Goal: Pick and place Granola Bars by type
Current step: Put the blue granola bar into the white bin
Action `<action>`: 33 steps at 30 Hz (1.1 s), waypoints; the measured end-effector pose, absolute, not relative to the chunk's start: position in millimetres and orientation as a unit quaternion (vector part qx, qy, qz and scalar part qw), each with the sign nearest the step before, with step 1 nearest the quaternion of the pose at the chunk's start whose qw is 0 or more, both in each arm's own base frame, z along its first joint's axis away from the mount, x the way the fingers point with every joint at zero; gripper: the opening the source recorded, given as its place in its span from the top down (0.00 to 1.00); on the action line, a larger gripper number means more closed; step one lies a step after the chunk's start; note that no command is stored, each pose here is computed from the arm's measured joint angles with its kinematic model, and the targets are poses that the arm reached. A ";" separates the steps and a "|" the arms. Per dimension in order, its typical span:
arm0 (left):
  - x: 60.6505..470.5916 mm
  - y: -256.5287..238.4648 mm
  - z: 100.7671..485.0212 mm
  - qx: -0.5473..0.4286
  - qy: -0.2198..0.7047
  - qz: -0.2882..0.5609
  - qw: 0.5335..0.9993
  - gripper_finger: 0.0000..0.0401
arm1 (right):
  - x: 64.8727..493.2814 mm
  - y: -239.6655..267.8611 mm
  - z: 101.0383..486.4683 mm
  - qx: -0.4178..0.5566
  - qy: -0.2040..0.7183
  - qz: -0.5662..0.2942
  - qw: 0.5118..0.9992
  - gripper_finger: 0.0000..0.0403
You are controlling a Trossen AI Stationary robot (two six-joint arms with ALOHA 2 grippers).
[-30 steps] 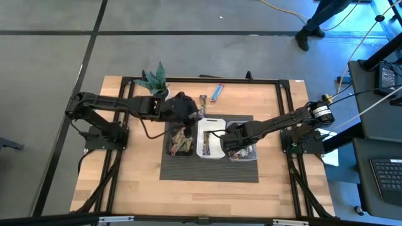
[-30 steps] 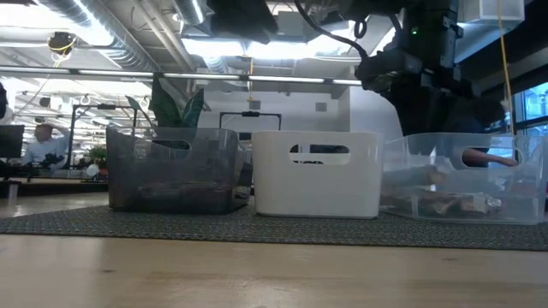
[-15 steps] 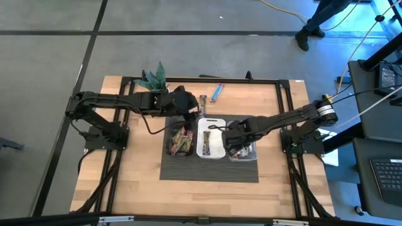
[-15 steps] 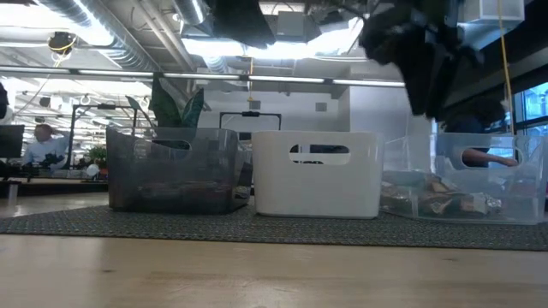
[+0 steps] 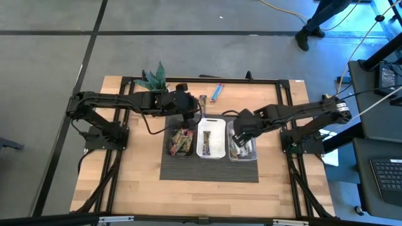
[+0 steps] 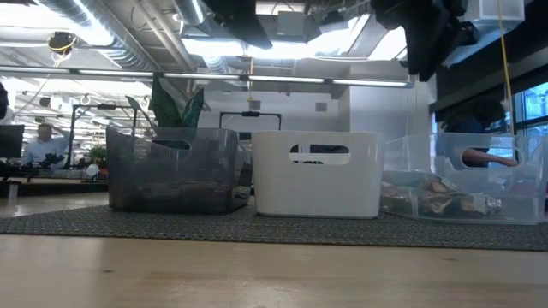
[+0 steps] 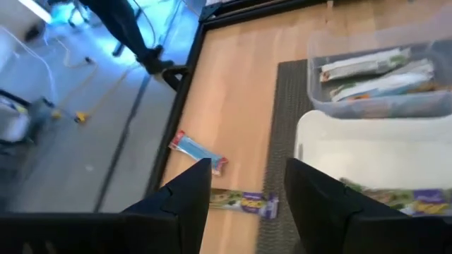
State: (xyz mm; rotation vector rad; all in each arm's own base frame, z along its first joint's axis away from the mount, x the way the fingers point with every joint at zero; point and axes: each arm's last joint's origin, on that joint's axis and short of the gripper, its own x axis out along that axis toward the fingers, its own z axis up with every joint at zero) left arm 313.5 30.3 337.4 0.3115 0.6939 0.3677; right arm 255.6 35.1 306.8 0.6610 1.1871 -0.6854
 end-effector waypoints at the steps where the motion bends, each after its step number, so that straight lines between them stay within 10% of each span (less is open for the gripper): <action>1: 313.5 30.6 337.5 0.162 0.339 0.179 0.909 0.57 | 254.2 32.2 309.2 0.294 0.533 -0.309 0.731 0.66; 19: 325.1 77.4 333.6 -0.031 0.264 0.252 0.930 0.38 | 238.6 -52.2 323.1 0.152 0.570 -0.204 0.781 0.66; 33: 349.5 123.5 290.7 -0.173 0.246 0.338 0.892 0.38 | 172.4 -67.6 322.2 0.177 0.368 -0.167 0.897 0.66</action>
